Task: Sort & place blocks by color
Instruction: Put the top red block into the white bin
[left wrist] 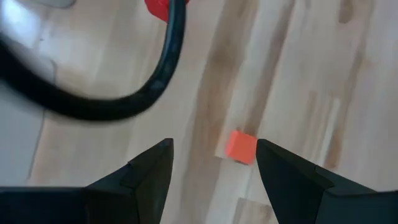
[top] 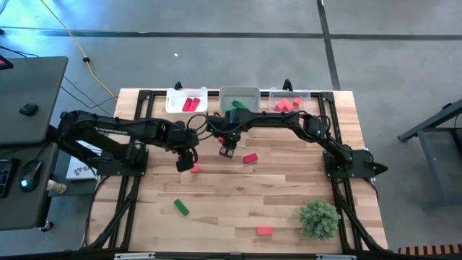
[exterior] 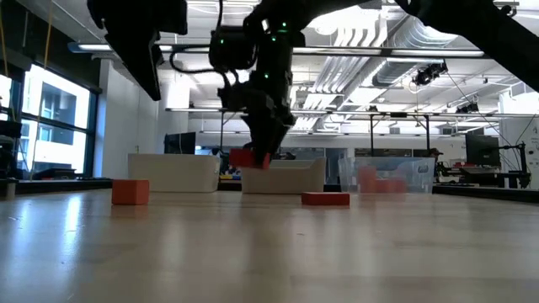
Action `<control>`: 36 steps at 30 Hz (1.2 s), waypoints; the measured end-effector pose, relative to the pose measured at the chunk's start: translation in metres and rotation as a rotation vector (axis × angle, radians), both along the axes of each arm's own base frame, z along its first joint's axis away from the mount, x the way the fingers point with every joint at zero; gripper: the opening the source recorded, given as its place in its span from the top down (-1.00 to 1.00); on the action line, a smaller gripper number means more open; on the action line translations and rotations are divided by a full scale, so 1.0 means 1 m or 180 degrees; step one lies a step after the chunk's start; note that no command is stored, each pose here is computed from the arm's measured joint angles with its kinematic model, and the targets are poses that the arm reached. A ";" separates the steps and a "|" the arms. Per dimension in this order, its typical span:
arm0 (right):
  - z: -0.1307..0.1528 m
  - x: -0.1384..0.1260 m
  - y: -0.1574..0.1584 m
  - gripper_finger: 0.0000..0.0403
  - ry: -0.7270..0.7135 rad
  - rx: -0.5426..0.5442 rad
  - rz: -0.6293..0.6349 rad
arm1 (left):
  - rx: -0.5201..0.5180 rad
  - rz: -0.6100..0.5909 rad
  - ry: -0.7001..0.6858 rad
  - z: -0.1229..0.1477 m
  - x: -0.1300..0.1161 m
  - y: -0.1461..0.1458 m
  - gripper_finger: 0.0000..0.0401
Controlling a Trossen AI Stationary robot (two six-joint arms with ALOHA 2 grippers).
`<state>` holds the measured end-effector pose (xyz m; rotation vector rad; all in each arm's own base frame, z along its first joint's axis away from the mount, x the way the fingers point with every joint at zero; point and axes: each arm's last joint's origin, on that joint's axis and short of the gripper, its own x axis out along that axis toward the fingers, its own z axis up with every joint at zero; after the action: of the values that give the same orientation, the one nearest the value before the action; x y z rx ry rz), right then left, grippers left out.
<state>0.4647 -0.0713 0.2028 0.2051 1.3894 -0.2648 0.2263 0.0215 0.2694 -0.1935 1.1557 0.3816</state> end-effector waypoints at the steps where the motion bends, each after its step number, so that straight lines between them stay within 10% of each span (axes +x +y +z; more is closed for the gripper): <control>1: 0.005 0.001 -0.002 0.48 -0.0024 -0.0046 0.0009 | 0.0005 0.0037 -0.0003 0.000 0.000 0.003 -0.10; 15: 0.074 -0.003 -0.043 0.48 -0.0575 -0.0268 0.0244 | -0.0005 0.0598 -0.0074 0.001 -0.006 0.043 -0.10; 36: 0.079 -0.019 -0.082 0.48 -0.0402 -0.0586 0.1037 | -0.0340 0.1698 -0.0962 0.011 -0.015 0.108 -0.10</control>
<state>0.4460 -0.1533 0.2817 -0.1546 1.2429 -0.1051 0.2108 0.1299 0.2800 -0.6380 0.8139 0.7332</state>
